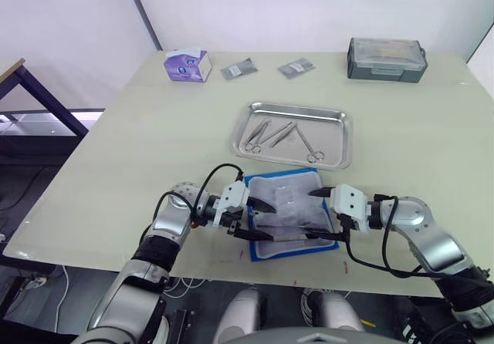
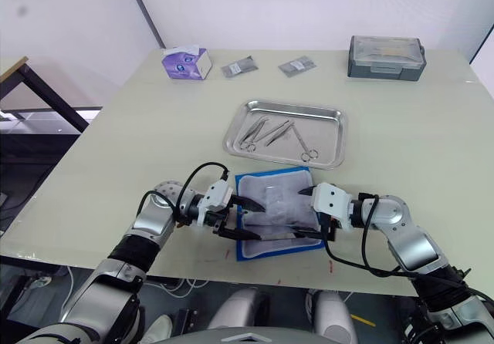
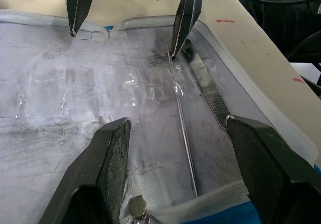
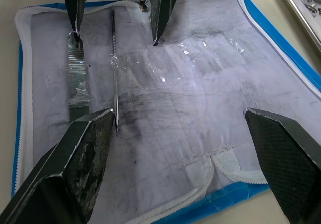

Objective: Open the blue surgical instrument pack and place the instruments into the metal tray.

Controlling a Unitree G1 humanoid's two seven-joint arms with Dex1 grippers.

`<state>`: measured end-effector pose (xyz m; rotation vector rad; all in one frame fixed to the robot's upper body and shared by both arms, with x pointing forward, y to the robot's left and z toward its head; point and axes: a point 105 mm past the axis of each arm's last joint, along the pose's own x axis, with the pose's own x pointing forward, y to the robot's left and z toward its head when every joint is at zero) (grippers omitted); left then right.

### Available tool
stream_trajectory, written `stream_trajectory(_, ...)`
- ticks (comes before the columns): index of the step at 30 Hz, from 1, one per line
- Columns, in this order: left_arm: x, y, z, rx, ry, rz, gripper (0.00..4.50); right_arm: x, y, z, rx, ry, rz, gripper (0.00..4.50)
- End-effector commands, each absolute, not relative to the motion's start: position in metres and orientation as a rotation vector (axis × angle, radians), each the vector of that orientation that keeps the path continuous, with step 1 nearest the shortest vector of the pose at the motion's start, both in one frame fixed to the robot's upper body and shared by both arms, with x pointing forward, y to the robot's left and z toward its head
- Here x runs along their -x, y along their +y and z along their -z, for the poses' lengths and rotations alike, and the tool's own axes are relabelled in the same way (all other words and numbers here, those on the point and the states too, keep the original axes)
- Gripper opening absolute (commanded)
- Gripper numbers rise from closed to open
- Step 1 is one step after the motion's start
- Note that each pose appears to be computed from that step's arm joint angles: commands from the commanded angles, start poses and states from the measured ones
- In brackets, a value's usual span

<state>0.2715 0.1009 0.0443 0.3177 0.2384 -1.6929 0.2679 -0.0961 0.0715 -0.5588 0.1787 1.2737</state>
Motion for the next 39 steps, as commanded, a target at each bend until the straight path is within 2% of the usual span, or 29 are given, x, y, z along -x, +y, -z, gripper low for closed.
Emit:
stream_trajectory(1,-0.235,0.111,0.014,-0.249,0.560,1.762,3.26,-0.259,-0.091,-0.069,0.551,0.188,-1.332,4.34)
stream_trajectory(7,-0.235,0.111,0.014,-0.251,0.558,1.758,3.26,-0.256,-0.095,-0.058,0.580,0.221,-1.355,4.34)
stream_trajectory(8,-0.235,0.112,0.014,-0.252,0.559,1.758,3.26,-0.257,-0.095,-0.057,0.582,0.221,-1.357,4.11)
stream_trajectory(12,-0.236,0.113,0.013,-0.255,0.559,1.757,3.26,-0.258,-0.094,-0.055,0.582,0.223,-1.361,2.82)
stream_trajectory(16,-0.237,0.113,0.012,-0.259,0.557,1.756,3.26,-0.256,-0.095,-0.050,0.581,0.242,-1.376,0.74)
stream_trajectory(18,-0.237,0.113,0.012,-0.260,0.558,1.755,3.26,-0.255,-0.095,-0.048,0.581,0.249,-1.384,0.08)
stream_trajectory(27,-0.239,0.114,0.011,-0.264,0.560,1.754,3.26,-0.253,-0.098,-0.048,0.583,0.254,-1.397,0.08)
stream_trajectory(39,-0.238,0.113,0.011,-0.263,0.558,1.760,3.26,-0.250,-0.115,-0.064,0.621,0.219,-1.386,0.08)
